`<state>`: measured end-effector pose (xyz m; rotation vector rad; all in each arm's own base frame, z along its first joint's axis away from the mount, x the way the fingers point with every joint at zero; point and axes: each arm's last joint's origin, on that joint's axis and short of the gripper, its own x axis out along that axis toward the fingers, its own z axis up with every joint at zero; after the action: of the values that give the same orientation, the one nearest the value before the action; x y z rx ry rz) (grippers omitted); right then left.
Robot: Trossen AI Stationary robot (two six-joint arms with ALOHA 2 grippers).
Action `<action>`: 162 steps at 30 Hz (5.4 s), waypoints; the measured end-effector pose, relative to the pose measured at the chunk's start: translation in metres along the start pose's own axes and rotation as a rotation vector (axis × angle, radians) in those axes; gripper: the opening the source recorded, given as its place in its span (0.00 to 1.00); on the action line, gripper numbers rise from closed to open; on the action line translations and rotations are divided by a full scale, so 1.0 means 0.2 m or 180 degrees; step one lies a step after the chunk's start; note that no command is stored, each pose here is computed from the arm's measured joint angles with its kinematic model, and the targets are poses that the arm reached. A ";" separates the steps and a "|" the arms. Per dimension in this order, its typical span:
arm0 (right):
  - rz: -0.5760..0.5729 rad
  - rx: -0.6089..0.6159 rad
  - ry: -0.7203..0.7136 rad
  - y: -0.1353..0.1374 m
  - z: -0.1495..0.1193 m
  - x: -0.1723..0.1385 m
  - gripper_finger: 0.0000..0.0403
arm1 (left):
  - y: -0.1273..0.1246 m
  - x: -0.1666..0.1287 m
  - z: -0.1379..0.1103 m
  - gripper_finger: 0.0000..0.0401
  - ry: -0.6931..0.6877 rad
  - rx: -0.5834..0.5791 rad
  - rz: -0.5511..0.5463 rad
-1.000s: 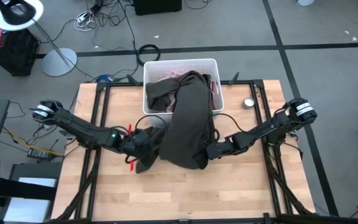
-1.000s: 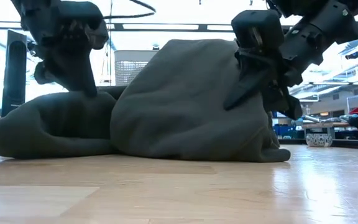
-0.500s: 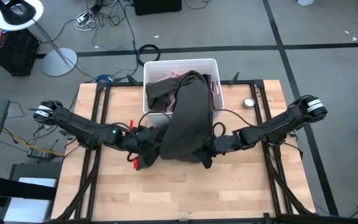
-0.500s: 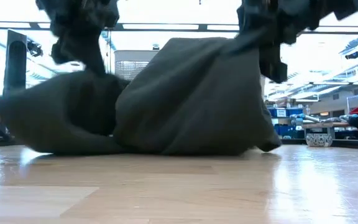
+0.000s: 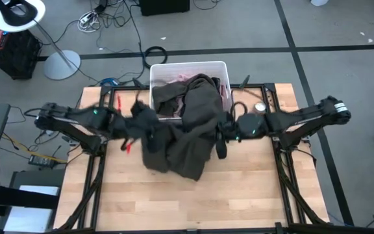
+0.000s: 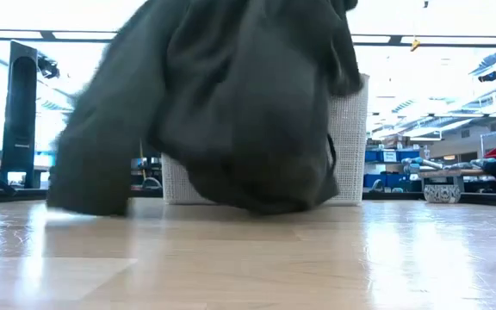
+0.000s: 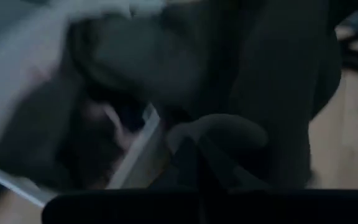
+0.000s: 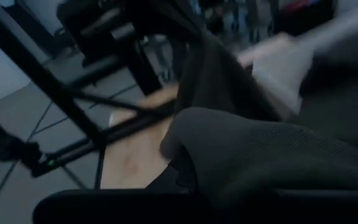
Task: Sort clothes
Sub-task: Put the green hoodie into the white bin
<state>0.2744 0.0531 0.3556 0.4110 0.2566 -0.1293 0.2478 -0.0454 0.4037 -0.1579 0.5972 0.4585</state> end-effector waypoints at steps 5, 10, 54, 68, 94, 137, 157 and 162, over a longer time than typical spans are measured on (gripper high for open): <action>-0.0072 -0.0352 -0.0368 0.01 0.28 -0.08 0.02 | 0.12 -0.08 0.18 0.00 -0.0356 0.0091 0.0118; -0.0182 -0.0620 -0.0780 -0.01 0.54 -0.20 0.02 | 0.24 -0.16 0.33 0.00 -0.0710 0.0150 0.0214; -0.1407 0.0021 0.0832 -0.74 0.41 0.42 0.02 | 0.93 0.73 0.18 0.00 0.0235 0.0041 -0.0419; -0.0998 0.0780 0.1586 -1.02 0.06 0.73 0.03 | 0.96 0.96 -0.12 0.02 0.0480 -0.0481 -0.0513; -0.0998 0.0609 0.0867 -0.77 0.43 0.15 0.45 | 0.95 0.63 0.30 0.34 0.0249 -0.0438 -0.0426; -0.0860 0.0975 0.1217 -0.14 -0.68 0.02 0.39 | -0.12 0.48 -0.53 0.33 0.0346 -0.1525 -0.0735; -0.0951 0.0783 0.0667 -0.36 -0.82 0.12 0.70 | -0.02 0.64 -0.91 0.33 0.0584 -0.1639 -0.0634; -0.0732 0.0611 0.0800 -0.39 -0.89 0.23 0.66 | -0.03 0.67 -0.93 0.33 0.0630 -0.1408 -0.0653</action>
<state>0.2665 0.0522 0.1560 0.5888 0.5422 -0.3306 0.2550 -0.0527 0.1738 -0.6864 0.6587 0.3722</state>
